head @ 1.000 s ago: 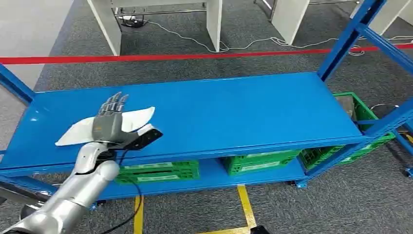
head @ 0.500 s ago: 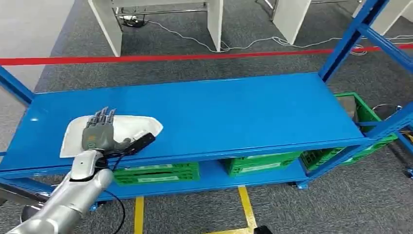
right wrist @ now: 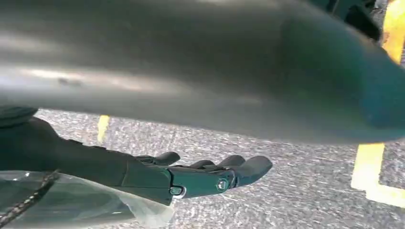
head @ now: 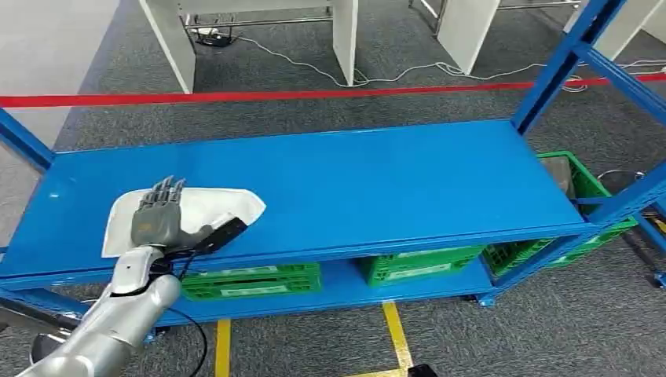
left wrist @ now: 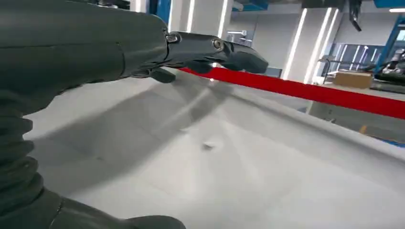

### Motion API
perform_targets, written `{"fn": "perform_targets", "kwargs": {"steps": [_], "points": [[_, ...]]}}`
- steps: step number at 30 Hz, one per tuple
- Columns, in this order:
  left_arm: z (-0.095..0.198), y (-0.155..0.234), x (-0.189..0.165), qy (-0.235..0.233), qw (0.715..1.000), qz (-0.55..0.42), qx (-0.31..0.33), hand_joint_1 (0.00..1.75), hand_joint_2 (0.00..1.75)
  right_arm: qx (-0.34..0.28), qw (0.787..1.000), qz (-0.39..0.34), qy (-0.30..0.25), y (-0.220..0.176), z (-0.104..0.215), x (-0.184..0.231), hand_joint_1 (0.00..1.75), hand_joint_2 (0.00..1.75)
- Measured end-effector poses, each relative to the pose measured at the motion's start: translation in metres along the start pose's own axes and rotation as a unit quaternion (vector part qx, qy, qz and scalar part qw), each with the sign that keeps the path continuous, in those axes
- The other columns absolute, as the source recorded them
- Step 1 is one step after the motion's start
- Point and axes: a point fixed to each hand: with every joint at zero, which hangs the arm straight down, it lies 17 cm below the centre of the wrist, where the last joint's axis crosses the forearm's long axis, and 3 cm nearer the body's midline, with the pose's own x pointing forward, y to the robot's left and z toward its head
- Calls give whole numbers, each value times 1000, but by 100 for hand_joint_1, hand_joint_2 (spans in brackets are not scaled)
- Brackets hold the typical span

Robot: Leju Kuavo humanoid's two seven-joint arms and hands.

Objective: Take the parts from the cabinet and place them on the table.

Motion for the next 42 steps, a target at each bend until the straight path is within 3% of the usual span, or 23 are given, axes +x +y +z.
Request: {"fn": "perform_targets", "kwargs": {"steps": [1,2,9,15,19,36,37,42], "points": [[0,1,1,-1,1000,0,3,0,175,0,1000,1,1,0,0,0,0,0],[0,2,2,-1,1000,1,6,0,0,1,1000,2,2,0,0,-1,0,0],[11,4,9,-14,999,4,34,0,0,0,1000,6,2,0,0,-3,0,0],[19,36,41,-72,993,-9,97,0,0,0,1000,12,1,0,0,-2,0,0],[17,56,40,-63,990,-9,125,0,0,2,1000,16,1,0,0,-2,0,0],[20,56,36,-40,991,-1,128,0,0,15,1000,23,4,5,1,-3,0,0],[21,55,35,-39,991,0,126,0,175,15,1000,23,5,6,1,-4,0,0],[18,43,27,-26,993,23,110,0,175,14,1000,27,5,5,1,-3,0,0]]}}
